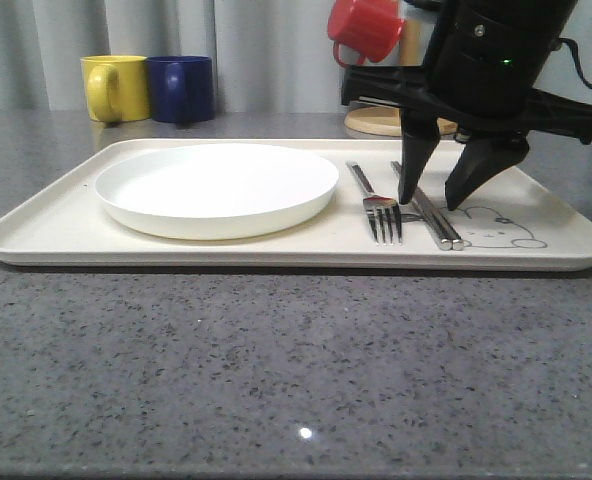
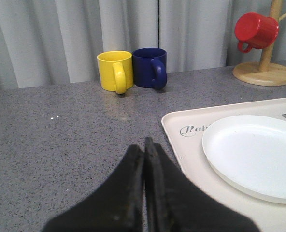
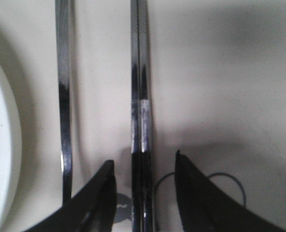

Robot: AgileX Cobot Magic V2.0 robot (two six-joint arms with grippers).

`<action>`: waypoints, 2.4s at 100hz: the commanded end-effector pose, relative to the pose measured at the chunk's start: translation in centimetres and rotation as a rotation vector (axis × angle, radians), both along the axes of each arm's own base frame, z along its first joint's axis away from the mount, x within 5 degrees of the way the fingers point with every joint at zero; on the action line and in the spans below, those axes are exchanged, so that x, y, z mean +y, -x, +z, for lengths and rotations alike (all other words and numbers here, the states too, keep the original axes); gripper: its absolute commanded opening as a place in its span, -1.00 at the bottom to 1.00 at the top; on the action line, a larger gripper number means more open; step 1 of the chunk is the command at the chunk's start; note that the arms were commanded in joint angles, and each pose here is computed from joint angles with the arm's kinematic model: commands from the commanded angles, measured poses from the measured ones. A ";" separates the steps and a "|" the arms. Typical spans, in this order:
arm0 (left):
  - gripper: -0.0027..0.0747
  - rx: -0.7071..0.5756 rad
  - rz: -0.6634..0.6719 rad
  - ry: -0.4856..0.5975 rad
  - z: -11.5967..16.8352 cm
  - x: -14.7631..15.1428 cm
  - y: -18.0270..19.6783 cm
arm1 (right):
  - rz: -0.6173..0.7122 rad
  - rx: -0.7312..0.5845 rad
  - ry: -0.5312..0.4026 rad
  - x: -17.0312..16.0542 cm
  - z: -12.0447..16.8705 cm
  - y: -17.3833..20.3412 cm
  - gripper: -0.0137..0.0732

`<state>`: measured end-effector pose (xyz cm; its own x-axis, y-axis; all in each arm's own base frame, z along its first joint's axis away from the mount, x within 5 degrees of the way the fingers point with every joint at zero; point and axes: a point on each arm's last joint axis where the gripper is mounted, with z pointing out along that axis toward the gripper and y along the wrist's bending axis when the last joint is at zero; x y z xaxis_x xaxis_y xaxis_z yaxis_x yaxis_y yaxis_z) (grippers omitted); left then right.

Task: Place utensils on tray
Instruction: 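Lower the chopsticks beside the fork and open the right gripper, then grasp the spoon with the right gripper and lift it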

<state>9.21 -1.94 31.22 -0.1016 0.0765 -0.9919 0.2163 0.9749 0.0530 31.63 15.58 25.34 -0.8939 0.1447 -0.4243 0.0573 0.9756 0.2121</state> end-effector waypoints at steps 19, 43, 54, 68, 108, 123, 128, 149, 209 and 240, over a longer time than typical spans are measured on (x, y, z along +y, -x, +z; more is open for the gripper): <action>-0.98 -0.089 0.032 0.031 1.5 0.3 -0.1 | 0.013 -0.166 0.004 -1.3 5.4 0.8 0.16; -0.98 -0.089 0.032 0.031 1.5 0.3 -0.1 | -0.046 -0.233 0.107 -7.5 9.3 1.8 0.16; -0.98 -0.089 0.032 0.031 1.5 0.3 -0.1 | -0.088 -0.232 0.168 -11.1 10.0 2.0 0.16; -0.98 -0.089 0.032 0.031 1.5 0.3 -0.1 | -0.133 -0.184 0.210 -15.6 9.8 2.0 0.16; -0.98 -0.089 0.032 0.031 1.5 0.3 -0.1 | -0.201 -0.101 0.223 -22.5 7.5 1.1 0.16; -0.98 -0.089 0.032 0.031 1.5 0.3 -0.1 | -0.197 -0.061 0.220 -22.8 5.8 -0.1 0.16; -0.98 -0.089 0.032 0.031 1.5 0.3 -0.1 | -0.196 -0.054 0.220 -22.9 5.3 -0.5 0.15; -0.98 -0.089 0.032 0.031 1.5 0.3 -0.1 | -0.191 -0.042 0.231 -23.2 4.1 -1.4 0.15; -0.98 -0.089 0.032 0.031 1.5 0.3 -0.1 | -0.192 0.028 0.214 -23.6 1.8 -2.3 -0.15; -0.98 -0.089 0.032 0.031 1.5 0.3 -0.1 | -0.208 -0.008 0.167 -23.0 3.2 -1.7 -0.75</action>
<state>9.21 -1.94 31.22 -0.1016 0.0765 -0.9919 0.2163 0.9749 0.0530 33.86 -7.50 25.21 -0.8965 0.2568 -0.3612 0.2636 0.9641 0.0311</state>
